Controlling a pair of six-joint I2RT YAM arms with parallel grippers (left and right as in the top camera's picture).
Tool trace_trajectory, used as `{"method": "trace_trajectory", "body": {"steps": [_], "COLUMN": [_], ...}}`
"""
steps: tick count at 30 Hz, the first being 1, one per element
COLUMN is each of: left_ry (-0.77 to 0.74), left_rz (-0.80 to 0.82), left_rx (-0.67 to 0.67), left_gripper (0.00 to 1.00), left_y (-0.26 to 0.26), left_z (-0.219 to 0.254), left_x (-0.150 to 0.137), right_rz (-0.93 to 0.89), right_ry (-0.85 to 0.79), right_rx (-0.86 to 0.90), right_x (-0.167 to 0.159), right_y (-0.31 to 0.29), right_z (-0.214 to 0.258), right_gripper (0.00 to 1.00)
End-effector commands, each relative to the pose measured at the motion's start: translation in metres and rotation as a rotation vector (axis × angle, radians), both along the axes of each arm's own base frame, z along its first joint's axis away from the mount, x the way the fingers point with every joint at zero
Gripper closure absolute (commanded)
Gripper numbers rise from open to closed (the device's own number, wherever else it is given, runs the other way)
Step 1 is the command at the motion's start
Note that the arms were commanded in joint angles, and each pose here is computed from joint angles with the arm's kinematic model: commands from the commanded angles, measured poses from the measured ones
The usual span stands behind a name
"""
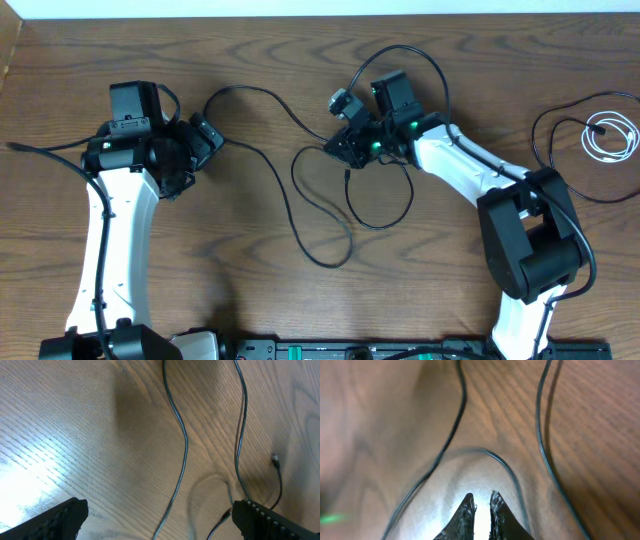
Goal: Untangle cables
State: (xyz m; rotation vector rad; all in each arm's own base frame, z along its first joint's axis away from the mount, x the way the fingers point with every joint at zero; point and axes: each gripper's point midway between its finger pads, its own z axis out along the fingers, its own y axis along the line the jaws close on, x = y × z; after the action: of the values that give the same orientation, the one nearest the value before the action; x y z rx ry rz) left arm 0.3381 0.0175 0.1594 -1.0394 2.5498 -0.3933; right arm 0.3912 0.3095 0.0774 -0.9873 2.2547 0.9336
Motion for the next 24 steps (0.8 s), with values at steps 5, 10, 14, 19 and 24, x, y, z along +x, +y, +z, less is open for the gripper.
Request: {"method": "trace_trajectory", "body": {"steps": [5,10,14,19,24], "left_ry": [0.001,0.001,0.002,0.001,0.001], "left_rz": [0.006,0.006,0.006,0.006,0.006], "left_rx": [-0.003,-0.003,-0.003,-0.003,-0.003], "left_gripper": [0.02,0.02,0.02,0.02,0.02], "left_y": [0.001,0.001,0.001,0.001,0.001], "left_z": [0.0,0.0,0.0,0.0,0.0], "left_x": [0.001,0.001,0.001,0.001,0.001], "right_rz": [-0.136,-0.168,-0.182,-0.127,-0.128], "right_ry": [-0.142,-0.168,-0.185,-0.222,-0.195], "right_rx": [-0.212,-0.278,-0.308,-0.344,-0.37], "right_x": [0.021,0.022,0.025,0.025,0.027], "right_y": [-0.002,-0.006,-0.01,-0.017,-0.026], "right_z": [-0.018,-0.023,-0.025,-0.027,-0.042], "right_gripper": [0.65,0.34,0.26,0.28,0.28]}}
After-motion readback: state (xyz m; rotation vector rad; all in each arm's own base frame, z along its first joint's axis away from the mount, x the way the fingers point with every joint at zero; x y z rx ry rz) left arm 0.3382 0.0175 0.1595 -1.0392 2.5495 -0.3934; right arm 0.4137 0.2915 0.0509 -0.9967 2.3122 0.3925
